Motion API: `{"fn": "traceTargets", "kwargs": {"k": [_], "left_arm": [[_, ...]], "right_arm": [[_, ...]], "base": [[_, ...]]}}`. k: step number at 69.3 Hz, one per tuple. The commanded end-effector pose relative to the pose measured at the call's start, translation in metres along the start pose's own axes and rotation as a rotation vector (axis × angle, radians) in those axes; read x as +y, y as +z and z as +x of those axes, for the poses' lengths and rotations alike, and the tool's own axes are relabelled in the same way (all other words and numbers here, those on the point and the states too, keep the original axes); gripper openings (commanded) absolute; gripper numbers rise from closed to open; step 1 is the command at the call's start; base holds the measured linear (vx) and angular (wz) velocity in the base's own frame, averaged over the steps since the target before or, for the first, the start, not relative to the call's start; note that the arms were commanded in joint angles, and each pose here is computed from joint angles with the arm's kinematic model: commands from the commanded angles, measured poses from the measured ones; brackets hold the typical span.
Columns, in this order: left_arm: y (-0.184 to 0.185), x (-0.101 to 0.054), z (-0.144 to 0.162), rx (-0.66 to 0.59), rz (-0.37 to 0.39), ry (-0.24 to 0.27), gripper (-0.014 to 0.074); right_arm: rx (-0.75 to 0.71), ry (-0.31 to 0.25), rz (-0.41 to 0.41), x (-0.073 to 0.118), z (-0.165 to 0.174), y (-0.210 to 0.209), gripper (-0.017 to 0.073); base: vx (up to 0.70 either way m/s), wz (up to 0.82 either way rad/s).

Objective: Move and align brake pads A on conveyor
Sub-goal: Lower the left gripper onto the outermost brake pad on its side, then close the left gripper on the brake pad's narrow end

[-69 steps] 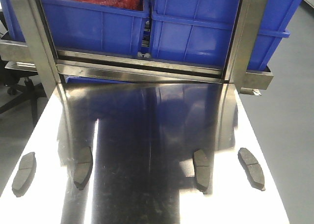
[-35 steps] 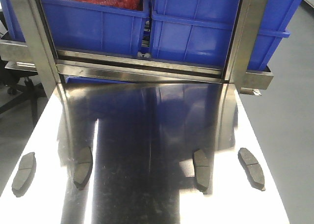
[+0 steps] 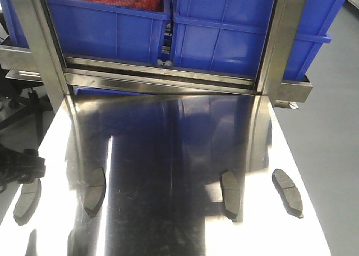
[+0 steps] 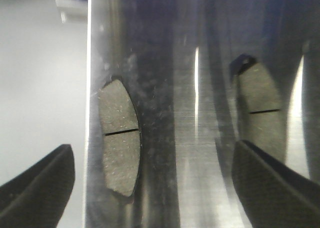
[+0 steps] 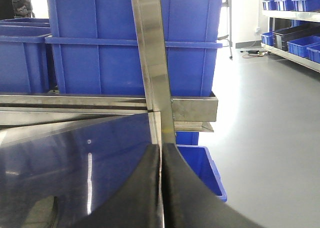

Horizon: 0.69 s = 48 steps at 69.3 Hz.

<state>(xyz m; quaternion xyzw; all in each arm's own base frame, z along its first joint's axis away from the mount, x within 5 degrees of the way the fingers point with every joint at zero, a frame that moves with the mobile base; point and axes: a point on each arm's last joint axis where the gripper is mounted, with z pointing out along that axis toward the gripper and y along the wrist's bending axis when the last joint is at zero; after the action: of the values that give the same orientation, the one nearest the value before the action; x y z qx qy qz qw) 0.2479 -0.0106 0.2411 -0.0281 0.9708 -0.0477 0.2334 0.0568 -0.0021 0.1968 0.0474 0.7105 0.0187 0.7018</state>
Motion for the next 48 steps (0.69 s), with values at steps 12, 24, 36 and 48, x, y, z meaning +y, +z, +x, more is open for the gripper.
{"fn": "traceTargets", "kwargs": {"k": [12, 24, 36, 48], "left_arm": [[0.03, -0.002, -0.028, 0.105, -0.004, -0.069, 0.0593], [0.049, 0.004, -0.026, 0.162, -0.064, -0.098, 0.0593], [0.058, 0.005, -0.026, 0.177, -0.068, -0.1, 0.0593], [0.072, 0.006, -0.023, 0.216, -0.074, -0.102, 0.0593]], "right_arm": [[-0.069, -0.008, 0.003, -0.001, -0.001, 0.0, -0.0003], [-0.069, -0.008, 0.003, -0.001, -0.001, 0.0, -0.0003], [-0.069, -0.008, 0.003, -0.001, -0.001, 0.0, -0.0003], [-0.069, -0.008, 0.003, -0.001, -0.001, 0.0, -0.0003]], "base": [[0.0, 0.0], [0.0, 0.0], [0.0, 0.0], [0.0, 0.0]]}}
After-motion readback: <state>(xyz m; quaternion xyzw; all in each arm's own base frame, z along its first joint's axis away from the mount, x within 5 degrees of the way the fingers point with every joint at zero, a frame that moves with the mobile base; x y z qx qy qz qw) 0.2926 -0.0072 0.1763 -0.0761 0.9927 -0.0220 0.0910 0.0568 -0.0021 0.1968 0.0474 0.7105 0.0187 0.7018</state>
